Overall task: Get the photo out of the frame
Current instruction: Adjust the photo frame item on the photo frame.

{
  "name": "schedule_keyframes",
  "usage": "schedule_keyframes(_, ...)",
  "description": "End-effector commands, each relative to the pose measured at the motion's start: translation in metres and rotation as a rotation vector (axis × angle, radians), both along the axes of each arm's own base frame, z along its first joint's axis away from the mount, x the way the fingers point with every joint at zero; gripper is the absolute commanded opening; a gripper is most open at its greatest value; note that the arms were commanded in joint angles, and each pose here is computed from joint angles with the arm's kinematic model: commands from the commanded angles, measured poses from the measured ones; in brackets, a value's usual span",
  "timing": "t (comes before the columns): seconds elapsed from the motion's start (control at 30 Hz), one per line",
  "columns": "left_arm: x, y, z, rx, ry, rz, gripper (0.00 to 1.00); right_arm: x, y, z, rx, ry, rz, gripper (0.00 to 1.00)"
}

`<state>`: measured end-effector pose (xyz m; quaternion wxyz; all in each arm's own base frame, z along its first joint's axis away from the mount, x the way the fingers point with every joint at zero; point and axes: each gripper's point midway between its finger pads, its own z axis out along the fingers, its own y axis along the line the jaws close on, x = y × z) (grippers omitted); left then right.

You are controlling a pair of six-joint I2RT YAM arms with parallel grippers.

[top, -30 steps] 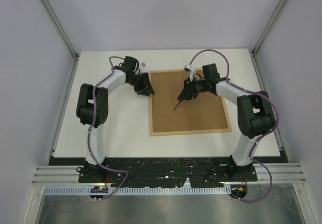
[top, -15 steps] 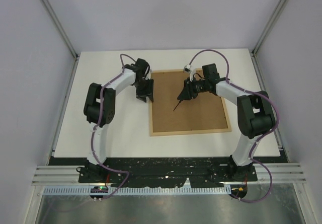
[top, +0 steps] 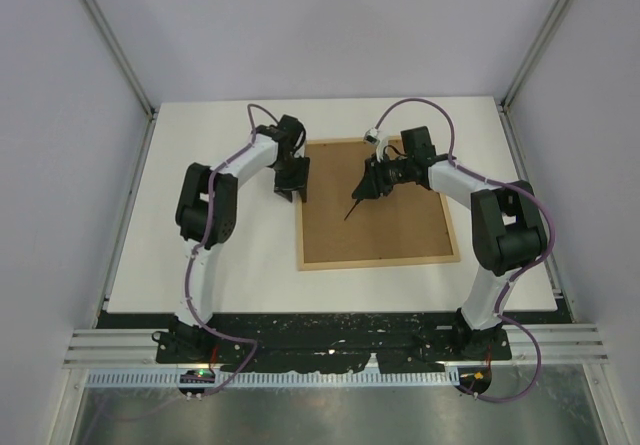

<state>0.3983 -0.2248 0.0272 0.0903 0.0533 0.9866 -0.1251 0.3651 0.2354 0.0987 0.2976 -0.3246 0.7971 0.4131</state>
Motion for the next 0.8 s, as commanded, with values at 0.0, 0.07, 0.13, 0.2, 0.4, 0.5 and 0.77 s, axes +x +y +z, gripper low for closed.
schedule_keyframes(0.0,0.007,0.000,0.005,0.021,-0.026,-0.014,0.45,0.000,0.003,0.005,-0.010,-0.052,0.010,0.08)
schedule_keyframes(0.07,0.008,0.000,0.005,0.020,-0.026,-0.015,0.43,0.000,0.003,0.005,-0.009,-0.051,0.011,0.08)
schedule_keyframes(0.13,0.008,-0.001,0.005,0.019,-0.026,-0.013,0.38,0.000,0.003,0.005,-0.010,-0.051,0.013,0.08)
schedule_keyframes(0.2,0.006,-0.002,0.004,0.017,-0.021,-0.016,0.33,0.000,0.003,0.005,-0.009,-0.052,0.013,0.08)
schedule_keyframes(0.4,0.002,-0.001,0.005,0.005,-0.013,-0.020,0.17,-0.001,0.004,0.003,-0.012,-0.049,0.014,0.08)
schedule_keyframes(0.5,-0.003,-0.006,0.007,-0.035,-0.007,-0.030,0.08,-0.001,0.003,0.003,-0.014,-0.047,0.013,0.08)
schedule_keyframes(0.77,-0.006,-0.019,0.019,-0.281,0.011,-0.019,0.00,-0.001,0.003,0.003,-0.015,-0.043,0.016,0.08)
